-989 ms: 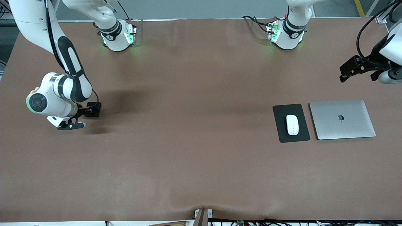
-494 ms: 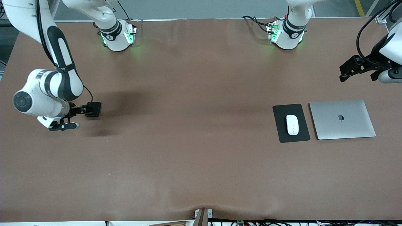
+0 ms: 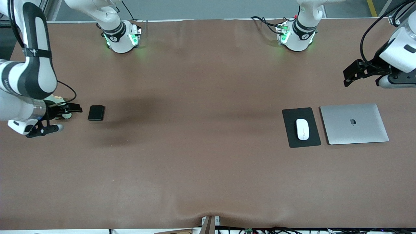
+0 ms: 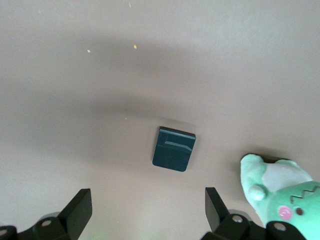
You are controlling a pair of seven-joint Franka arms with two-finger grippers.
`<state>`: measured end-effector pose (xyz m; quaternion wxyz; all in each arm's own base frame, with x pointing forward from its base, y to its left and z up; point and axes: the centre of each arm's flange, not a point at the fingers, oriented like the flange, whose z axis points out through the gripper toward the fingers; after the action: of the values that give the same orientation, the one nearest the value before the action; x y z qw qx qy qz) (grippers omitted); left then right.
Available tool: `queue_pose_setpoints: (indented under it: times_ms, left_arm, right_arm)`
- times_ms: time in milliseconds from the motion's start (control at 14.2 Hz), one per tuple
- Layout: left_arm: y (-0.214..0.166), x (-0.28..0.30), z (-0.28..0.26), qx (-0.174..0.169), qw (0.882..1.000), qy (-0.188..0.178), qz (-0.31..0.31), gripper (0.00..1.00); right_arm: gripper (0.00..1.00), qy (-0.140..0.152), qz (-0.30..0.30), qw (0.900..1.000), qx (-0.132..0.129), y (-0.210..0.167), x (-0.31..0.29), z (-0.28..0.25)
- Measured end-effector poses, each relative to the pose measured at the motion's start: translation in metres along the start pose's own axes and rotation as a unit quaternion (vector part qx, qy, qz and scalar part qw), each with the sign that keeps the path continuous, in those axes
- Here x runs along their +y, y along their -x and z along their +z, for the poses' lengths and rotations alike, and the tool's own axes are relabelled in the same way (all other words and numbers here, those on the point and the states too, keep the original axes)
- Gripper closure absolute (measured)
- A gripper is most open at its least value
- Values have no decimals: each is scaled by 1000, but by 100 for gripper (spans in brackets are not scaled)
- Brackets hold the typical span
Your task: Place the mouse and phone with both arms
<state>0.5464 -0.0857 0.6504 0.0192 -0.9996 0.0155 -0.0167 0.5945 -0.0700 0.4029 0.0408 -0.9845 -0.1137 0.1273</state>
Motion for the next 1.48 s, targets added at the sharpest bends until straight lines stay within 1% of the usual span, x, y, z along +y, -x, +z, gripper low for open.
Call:
queue_pose_setpoints:
  times_ms: [353,494,777,918,1130,1271,1483]
  left_arm:
    - [11,-10,-14,4,1000,-1,-9,0]
    - [15,-11,-16,4,1000,-1,-9,0]
    - [15,-11,-15,2,1000,-2,-10,0]
    - [15,-11,-15,2,1000,-2,-10,0]
    - [16,-9,-15,2,1000,-2,-8,0]
    - [17,-9,-15,-3,1000,-2,-7,0]
    - [22,-9,-16,-12,1000,-3,-7,0]
  right_arm:
    - [0,21,-4,998,53,-4,8,-61]
    - [0,25,-7,998,61,-3,5,-85]
    - [0,27,-13,998,62,1,-3,-115]
    - [0,23,-13,998,52,8,-7,-131]
    - [0,8,28,999,32,27,1,-150]
    - [0,-1,56,998,28,36,3,-159]
    - [0,-17,103,994,28,44,-25,-177]
